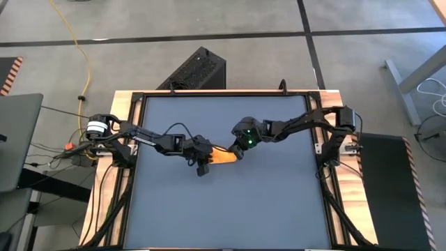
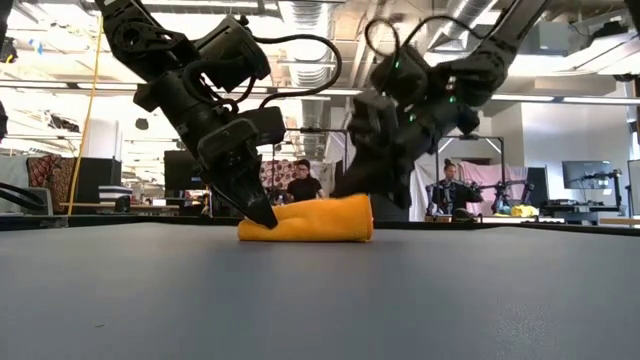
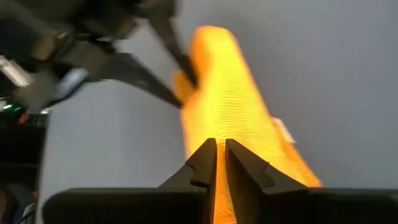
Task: Roll towel
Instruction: Roll the yellow microfiber towel, then move the yellow towel to the bottom left of the table
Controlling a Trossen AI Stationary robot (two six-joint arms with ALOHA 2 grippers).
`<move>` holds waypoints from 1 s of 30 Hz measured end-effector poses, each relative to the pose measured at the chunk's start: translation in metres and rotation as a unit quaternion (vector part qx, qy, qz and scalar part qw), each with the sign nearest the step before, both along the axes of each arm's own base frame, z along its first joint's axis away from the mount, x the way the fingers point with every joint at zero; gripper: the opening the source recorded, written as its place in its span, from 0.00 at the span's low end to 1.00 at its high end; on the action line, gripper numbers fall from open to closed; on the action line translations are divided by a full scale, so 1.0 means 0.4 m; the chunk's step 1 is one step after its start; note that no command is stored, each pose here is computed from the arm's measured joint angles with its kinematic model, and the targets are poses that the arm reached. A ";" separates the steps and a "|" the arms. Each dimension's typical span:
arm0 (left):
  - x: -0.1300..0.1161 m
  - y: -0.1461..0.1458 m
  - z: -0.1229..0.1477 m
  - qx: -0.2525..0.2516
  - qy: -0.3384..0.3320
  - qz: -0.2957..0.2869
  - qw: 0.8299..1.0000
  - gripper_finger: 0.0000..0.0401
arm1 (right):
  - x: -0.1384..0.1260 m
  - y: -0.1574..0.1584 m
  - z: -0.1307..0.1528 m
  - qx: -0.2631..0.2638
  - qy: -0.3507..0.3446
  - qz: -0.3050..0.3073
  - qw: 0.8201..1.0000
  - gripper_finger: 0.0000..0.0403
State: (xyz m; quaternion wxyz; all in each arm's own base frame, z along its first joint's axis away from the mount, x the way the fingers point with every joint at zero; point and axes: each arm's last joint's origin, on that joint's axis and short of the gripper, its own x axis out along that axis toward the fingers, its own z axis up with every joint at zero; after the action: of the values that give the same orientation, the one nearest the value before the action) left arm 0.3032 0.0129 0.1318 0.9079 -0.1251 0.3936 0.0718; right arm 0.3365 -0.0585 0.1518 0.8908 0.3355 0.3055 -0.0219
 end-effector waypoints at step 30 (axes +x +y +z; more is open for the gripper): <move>-0.021 0.087 0.158 0.082 -0.124 0.047 0.988 0.37 | -0.055 -0.028 0.103 -0.062 -0.017 -0.006 0.998 0.06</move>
State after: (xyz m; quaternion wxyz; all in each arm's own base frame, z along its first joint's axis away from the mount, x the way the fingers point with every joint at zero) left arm 0.2950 0.0476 0.1951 0.9524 -0.0767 0.2648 0.1301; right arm 0.3146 -0.0697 0.1931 0.9150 0.2815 0.2861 -0.0410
